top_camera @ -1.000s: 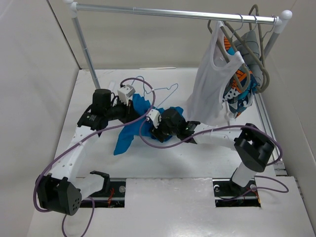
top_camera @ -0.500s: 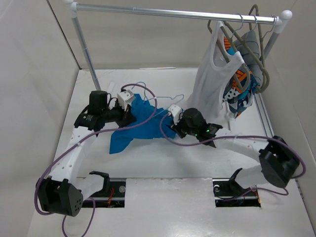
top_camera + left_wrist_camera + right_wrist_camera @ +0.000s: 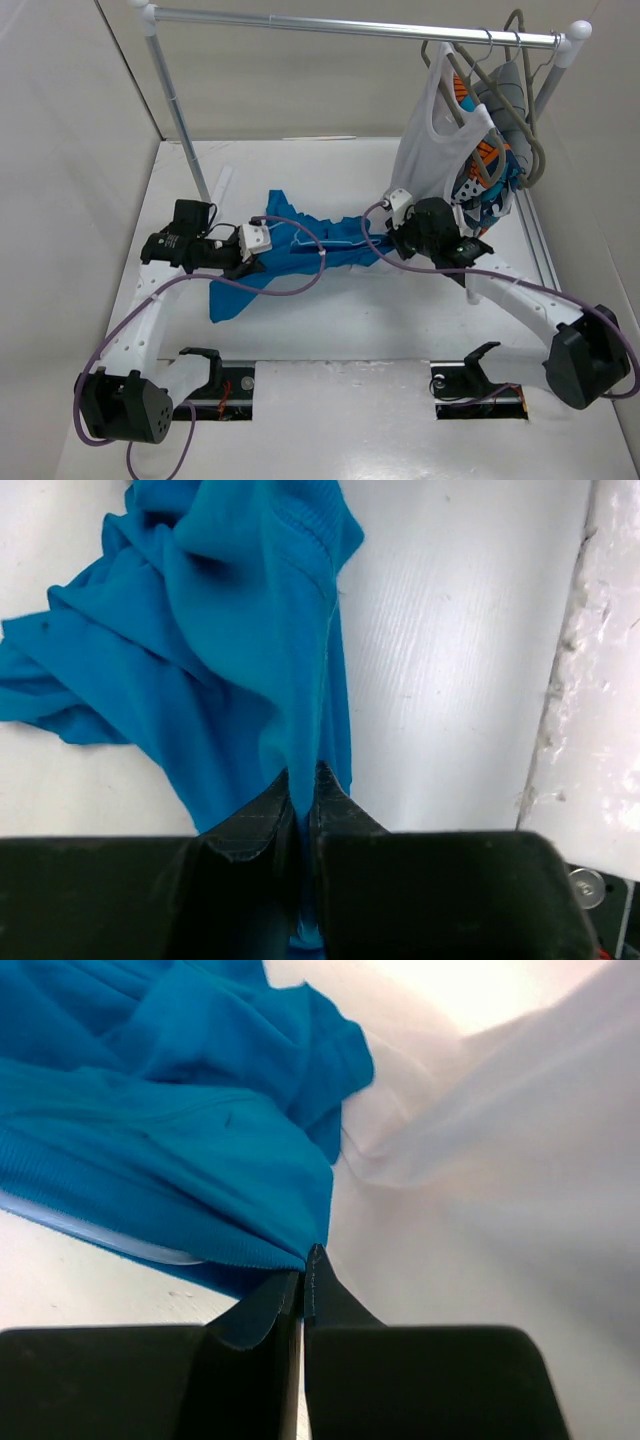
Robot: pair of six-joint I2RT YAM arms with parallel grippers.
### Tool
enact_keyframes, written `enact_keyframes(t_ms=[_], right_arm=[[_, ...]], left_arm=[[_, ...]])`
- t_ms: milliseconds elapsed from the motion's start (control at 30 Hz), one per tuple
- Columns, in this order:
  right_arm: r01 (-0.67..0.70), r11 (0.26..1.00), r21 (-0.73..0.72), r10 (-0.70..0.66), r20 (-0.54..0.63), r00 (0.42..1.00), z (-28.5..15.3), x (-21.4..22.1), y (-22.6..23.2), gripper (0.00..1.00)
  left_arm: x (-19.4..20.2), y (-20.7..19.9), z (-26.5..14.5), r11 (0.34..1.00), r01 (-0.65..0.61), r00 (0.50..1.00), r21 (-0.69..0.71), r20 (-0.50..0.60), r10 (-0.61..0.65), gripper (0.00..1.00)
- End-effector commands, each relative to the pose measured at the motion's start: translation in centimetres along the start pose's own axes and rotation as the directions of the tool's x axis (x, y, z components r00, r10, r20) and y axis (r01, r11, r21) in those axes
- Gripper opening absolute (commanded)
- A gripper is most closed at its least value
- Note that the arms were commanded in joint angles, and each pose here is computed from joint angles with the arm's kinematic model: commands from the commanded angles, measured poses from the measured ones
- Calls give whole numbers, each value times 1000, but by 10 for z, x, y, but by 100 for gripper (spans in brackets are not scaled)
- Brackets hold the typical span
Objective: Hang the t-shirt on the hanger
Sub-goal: Place tshirt on hanger
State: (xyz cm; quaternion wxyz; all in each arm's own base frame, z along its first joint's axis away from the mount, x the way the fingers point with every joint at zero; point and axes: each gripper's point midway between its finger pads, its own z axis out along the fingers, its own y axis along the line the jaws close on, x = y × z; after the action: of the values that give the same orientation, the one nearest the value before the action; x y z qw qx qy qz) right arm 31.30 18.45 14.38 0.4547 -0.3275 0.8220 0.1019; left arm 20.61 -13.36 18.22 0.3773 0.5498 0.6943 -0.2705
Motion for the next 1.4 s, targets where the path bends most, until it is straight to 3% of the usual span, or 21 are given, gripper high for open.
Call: enact_keyframes(t_ms=[0, 167, 333, 433, 467, 600, 633, 700, 767, 800, 933, 1100, 1200, 1333, 1367], right_arm=[[6, 993, 115, -5, -5, 1000, -21, -4, -36, 0], [70, 983, 169, -72, 3, 997, -41, -17, -53, 0], [307, 951, -38, -295, 186, 937, -21, -81, 15, 0], [402, 893, -204, -343, 271, 899, -2, -102, 73, 0], [428, 879, -209, -352, 319, 880, -3, -123, 81, 0], [451, 850, -274, -341, 367, 866, 3, -138, 100, 4], [454, 838, -302, -335, 372, 866, 5, -136, 105, 7], [480, 820, -312, -346, 399, 849, 2, -140, 109, 29], [523, 784, -335, -365, 432, 825, -5, -141, 116, 44], [558, 765, -322, -393, 454, 800, -11, -145, 115, 58], [657, 680, -326, -454, 517, 726, -25, -146, 123, 78], [715, 590, -374, -426, 608, 670, -37, -143, 144, 78], [718, 570, -399, -419, 611, 672, -23, -143, 150, 78], [730, 524, -439, -397, 632, 665, -4, -146, 161, 71], [727, 508, -462, -391, 628, 672, 2, -142, 168, 64]], left_arm=[[6, -2, -7, 996, -85, 996, -9, -37, 84, 0], [31, 34, -14, 980, -93, 981, -175, -182, 61, 0], [16, 36, -7, 979, -96, 989, -178, -127, 74, 0], [3, 27, 4, 988, -84, 995, -128, -62, 77, 0], [-2, 25, 9, 991, -74, 997, -110, -42, 70, 0], [-11, 23, 11, 994, -73, 997, -86, 4, 74, 0], [-11, 23, 11, 994, -73, 997, -86, 4, 74, 0], [-11, 23, 13, 994, -76, 997, -75, 8, 77, 0], [-11, 20, 13, 995, -76, 997, -62, 10, 77, 0], [-12, 19, 14, 995, -76, 997, -57, 18, 78, 0], [-12, 14, 16, 997, -69, 997, -37, 32, 70, 0], [-16, 6, 19, 998, -55, 996, 1, 72, 55, 0], [-23, 4, 18, 997, -74, 993, 22, 93, 72, 0], [-32, 2, 15, 995, -93, 989, 33, 122, 88, 0], [-35, 4, 14, 995, -100, 988, 28, 125, 96, 0]])
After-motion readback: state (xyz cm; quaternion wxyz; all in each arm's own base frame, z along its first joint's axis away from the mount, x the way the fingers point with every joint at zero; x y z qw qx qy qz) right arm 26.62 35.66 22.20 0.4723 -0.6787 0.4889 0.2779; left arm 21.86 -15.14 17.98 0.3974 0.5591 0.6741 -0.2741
